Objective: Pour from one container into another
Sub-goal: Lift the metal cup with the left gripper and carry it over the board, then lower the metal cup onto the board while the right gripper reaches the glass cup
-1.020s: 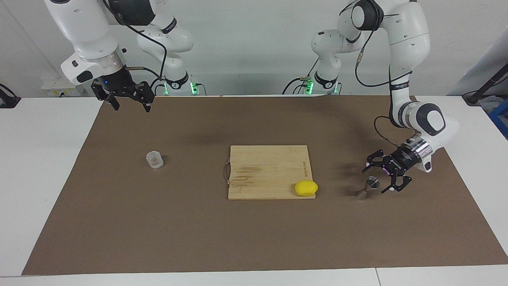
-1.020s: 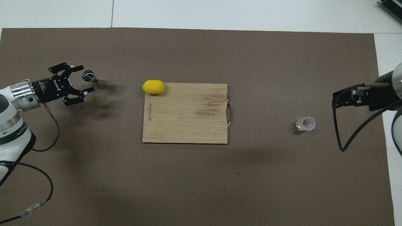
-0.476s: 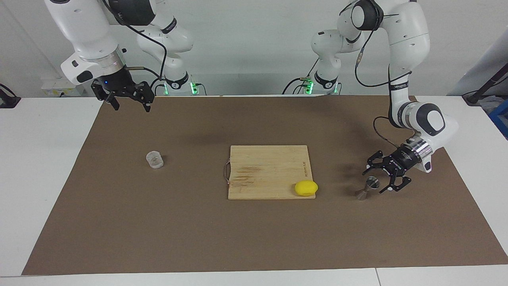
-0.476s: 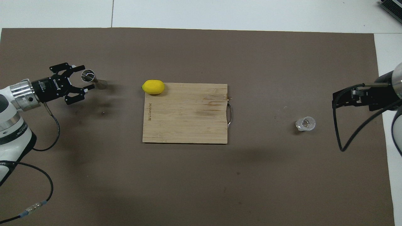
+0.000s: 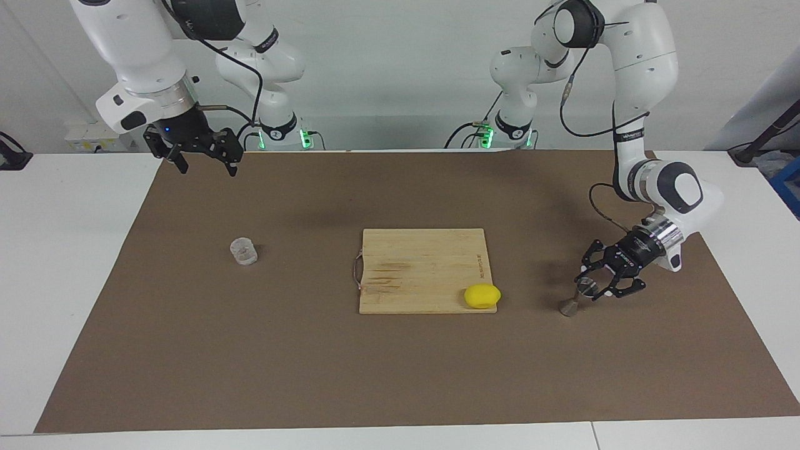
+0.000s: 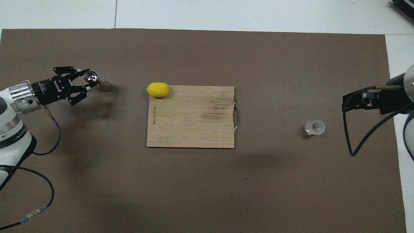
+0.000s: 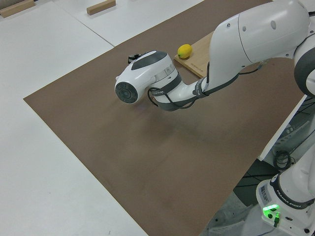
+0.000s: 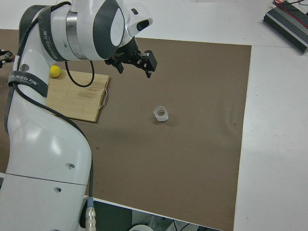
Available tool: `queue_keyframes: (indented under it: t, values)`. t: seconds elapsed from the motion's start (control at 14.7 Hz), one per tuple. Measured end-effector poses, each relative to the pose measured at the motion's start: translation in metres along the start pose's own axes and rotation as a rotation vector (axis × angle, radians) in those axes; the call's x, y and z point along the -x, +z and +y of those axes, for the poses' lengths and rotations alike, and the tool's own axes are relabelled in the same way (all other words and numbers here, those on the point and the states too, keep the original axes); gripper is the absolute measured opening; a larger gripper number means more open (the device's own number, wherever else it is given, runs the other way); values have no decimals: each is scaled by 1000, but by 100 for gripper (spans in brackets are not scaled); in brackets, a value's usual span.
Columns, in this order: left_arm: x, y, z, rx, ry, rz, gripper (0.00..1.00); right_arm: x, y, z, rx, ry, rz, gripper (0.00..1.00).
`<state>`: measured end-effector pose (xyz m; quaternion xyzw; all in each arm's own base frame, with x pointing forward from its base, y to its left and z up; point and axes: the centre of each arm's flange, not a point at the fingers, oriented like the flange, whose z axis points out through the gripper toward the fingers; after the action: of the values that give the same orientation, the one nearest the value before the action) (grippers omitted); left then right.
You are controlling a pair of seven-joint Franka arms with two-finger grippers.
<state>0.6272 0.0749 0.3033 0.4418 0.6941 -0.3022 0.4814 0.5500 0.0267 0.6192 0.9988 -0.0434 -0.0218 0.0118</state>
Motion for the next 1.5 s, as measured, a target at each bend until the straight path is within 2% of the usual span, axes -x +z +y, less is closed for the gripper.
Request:
queue_keyframes:
  t: [0.14,0.48,0.61,0.95,1.22,1.5]
  values:
    - [16,15,-1,-31,13,-25,51,0,0,0,0,0,0,100]
    - [93,99,-28,-171,55,-114,51,0,0,0,0,0,0,100]
    - [117,127,-45,-213,54,-126,51,0,0,0,0,0,0,100]
    - [166,189,-95,-243,70,-89,51,0,0,3,0,5,0,100]
    - [185,233,-135,-256,60,-57,51,0,1,7,0,12,-6,100]
    - [195,275,-180,-204,70,-3,51,0,1,8,1,15,-9,100]
